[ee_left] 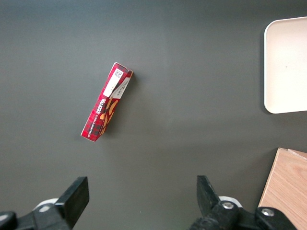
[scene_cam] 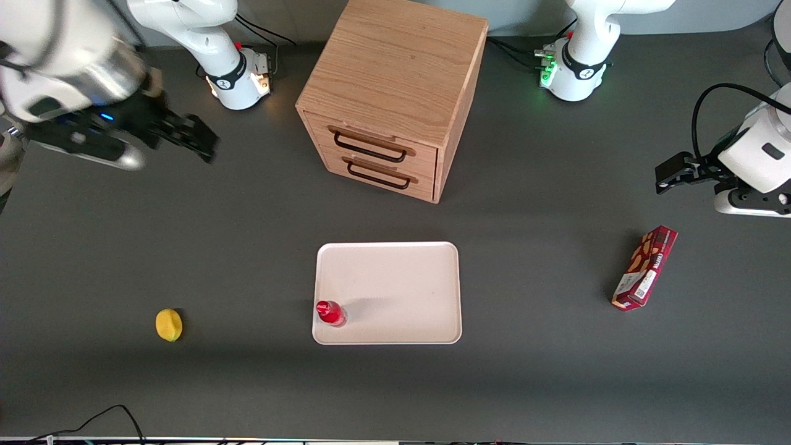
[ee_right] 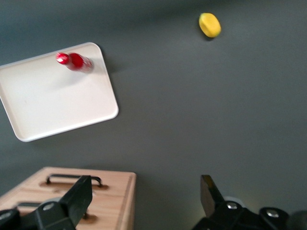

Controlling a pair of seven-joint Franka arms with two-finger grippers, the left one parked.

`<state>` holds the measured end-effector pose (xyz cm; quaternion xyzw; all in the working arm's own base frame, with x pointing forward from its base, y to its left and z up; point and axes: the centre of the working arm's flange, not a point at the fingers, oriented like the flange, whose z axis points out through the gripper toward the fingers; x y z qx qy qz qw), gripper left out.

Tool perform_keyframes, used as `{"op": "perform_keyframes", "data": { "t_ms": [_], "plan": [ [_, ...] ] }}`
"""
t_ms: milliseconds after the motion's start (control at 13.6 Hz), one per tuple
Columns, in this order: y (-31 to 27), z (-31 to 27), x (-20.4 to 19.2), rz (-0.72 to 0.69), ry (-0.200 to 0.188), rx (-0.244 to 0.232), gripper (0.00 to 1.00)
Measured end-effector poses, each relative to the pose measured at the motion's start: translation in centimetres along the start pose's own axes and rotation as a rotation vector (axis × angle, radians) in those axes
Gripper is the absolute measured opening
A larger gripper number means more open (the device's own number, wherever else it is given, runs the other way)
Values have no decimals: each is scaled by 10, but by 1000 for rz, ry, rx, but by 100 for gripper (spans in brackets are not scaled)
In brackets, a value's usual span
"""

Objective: Place coke bottle on tray

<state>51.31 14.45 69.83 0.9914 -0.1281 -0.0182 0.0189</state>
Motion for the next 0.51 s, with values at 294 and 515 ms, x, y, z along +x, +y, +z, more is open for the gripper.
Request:
{"op": "perform_keyframes", "data": {
  "t_ms": [294,515],
  "plan": [
    [104,42,-38,-33,-2,16,100],
    [107,73,-70,-43,14,9,100]
  ]
}}
